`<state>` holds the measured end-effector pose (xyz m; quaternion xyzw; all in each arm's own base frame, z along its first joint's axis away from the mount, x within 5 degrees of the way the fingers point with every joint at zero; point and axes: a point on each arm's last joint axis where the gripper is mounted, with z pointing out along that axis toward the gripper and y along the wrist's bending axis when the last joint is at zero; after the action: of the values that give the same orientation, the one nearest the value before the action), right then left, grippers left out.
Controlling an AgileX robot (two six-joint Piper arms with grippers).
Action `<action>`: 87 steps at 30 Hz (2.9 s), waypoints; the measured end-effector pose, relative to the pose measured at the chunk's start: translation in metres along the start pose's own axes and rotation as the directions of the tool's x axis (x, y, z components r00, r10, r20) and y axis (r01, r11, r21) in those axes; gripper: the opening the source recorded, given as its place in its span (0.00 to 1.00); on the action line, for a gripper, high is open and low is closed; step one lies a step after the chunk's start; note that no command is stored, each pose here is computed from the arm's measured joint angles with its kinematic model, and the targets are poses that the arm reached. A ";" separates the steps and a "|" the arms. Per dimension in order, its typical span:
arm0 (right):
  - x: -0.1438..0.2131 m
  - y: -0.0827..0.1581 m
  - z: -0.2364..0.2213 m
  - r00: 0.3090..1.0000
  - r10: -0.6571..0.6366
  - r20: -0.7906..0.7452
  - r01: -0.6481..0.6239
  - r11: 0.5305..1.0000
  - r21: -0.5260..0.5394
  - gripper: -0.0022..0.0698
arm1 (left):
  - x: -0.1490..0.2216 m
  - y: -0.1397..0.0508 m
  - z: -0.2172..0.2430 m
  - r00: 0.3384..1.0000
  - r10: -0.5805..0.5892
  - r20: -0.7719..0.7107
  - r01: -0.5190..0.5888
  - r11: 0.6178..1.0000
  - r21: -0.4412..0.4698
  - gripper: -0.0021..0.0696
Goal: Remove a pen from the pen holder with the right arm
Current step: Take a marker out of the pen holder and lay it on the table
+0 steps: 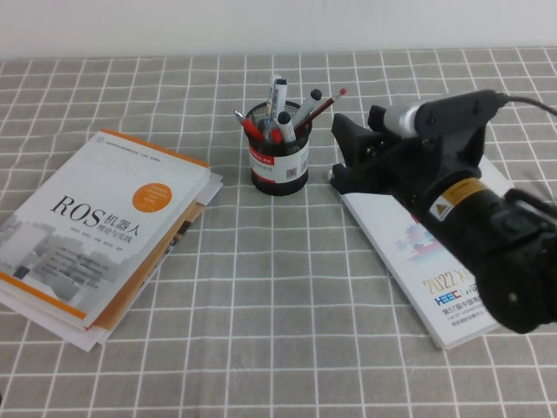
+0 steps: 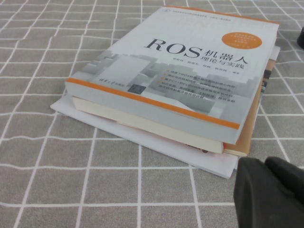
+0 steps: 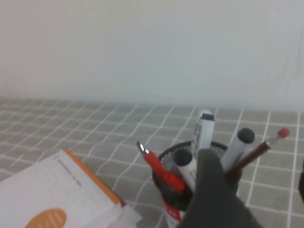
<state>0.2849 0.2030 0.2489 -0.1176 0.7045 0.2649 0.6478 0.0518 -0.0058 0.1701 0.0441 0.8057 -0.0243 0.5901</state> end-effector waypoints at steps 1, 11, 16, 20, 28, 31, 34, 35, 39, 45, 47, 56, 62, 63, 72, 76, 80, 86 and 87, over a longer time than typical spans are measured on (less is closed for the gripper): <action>0.007 -0.002 0.004 1.000 0.000 0.014 0.000 1.000 0.000 0.50 | 0.000 0.000 0.000 1.000 0.000 0.000 0.000 1.000 0.000 0.02; 0.037 -0.008 0.035 0.988 0.008 0.151 -0.006 1.000 -0.014 0.52 | 0.000 0.000 0.000 1.000 0.000 0.000 0.000 1.000 0.000 0.02; 0.045 -0.018 0.055 0.982 0.092 0.168 -0.091 0.996 -0.009 0.52 | 0.000 0.000 0.000 1.000 0.000 0.000 0.000 1.000 0.000 0.02; 0.044 -0.026 0.070 0.974 0.114 0.194 -0.117 0.993 0.003 0.52 | 0.000 0.000 0.000 1.000 0.000 0.000 0.000 1.000 0.000 0.02; 0.038 -0.028 0.097 0.967 0.136 0.217 -0.141 0.990 0.009 0.52 | 0.000 0.000 0.000 1.000 0.000 0.000 0.000 1.000 0.000 0.02; 0.039 -0.031 0.105 0.963 0.149 0.226 -0.158 0.987 0.025 0.52 | 0.000 0.000 0.000 1.000 0.000 0.000 0.000 1.000 0.000 0.02; 0.041 -0.036 0.110 0.957 0.169 0.237 -0.187 0.981 0.054 0.52 | 0.000 0.000 0.000 1.000 0.000 0.000 0.000 1.000 0.000 0.02; 0.041 -0.037 0.111 0.956 0.172 0.237 -0.191 0.980 0.058 0.52 | 0.000 0.000 0.000 1.000 0.000 0.000 0.000 1.000 0.000 0.02; 0.045 -0.041 0.112 0.957 0.179 0.226 -0.201 0.976 0.079 0.52 | 0.000 0.000 0.000 1.000 0.000 0.000 0.000 1.000 0.000 0.02; 0.046 -0.041 0.113 0.964 0.166 0.208 -0.183 0.981 0.067 0.52 | 0.000 0.000 0.000 1.000 0.000 0.000 0.000 1.000 0.000 0.02; 0.046 -0.041 0.113 0.964 0.166 0.210 -0.183 0.981 0.067 0.52 | 0.000 0.000 0.000 1.000 0.000 0.000 0.000 1.000 0.000 0.02; 0.047 -0.042 0.113 0.962 0.180 0.204 -0.201 0.976 0.086 0.52 | 0.000 0.000 0.000 1.000 0.000 0.000 0.000 1.000 0.000 0.02; 0.056 -0.045 0.114 0.965 0.183 0.188 -0.204 0.974 0.098 0.52 | 0.000 0.000 0.000 1.000 0.000 0.000 0.000 1.000 0.000 0.02; 0.058 -0.045 0.114 0.965 0.185 0.184 -0.205 0.974 0.100 0.52 | 0.000 0.000 0.000 1.000 0.000 0.000 0.000 1.000 0.000 0.02; 0.063 -0.047 0.115 0.957 0.225 0.185 -0.246 0.964 0.099 0.51 | 0.000 0.000 0.000 1.000 0.000 0.000 0.000 1.000 0.000 0.02; 0.060 -0.047 0.115 0.949 0.227 0.218 -0.251 0.963 0.093 0.51 | 0.000 0.000 0.000 1.000 0.000 0.000 0.000 1.000 0.000 0.02; 0.056 -0.047 0.118 0.947 0.234 0.220 -0.260 0.961 0.094 0.51 | 0.000 0.000 0.000 1.000 0.000 0.000 0.000 1.000 0.000 0.02; 0.050 -0.045 0.122 0.943 0.239 0.232 -0.265 0.960 0.086 0.51 | 0.000 0.000 0.000 1.000 0.000 0.000 0.000 1.000 0.000 0.02; 0.051 -0.045 0.122 0.943 0.239 0.230 -0.265 0.960 0.087 0.51 | 0.000 0.000 0.000 1.000 0.000 0.000 0.000 1.000 0.000 0.02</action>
<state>0.4049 0.2383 0.1870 0.0411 0.6532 0.3154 0.6872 0.0518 -0.0058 0.1701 0.0441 0.8057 -0.0243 0.5901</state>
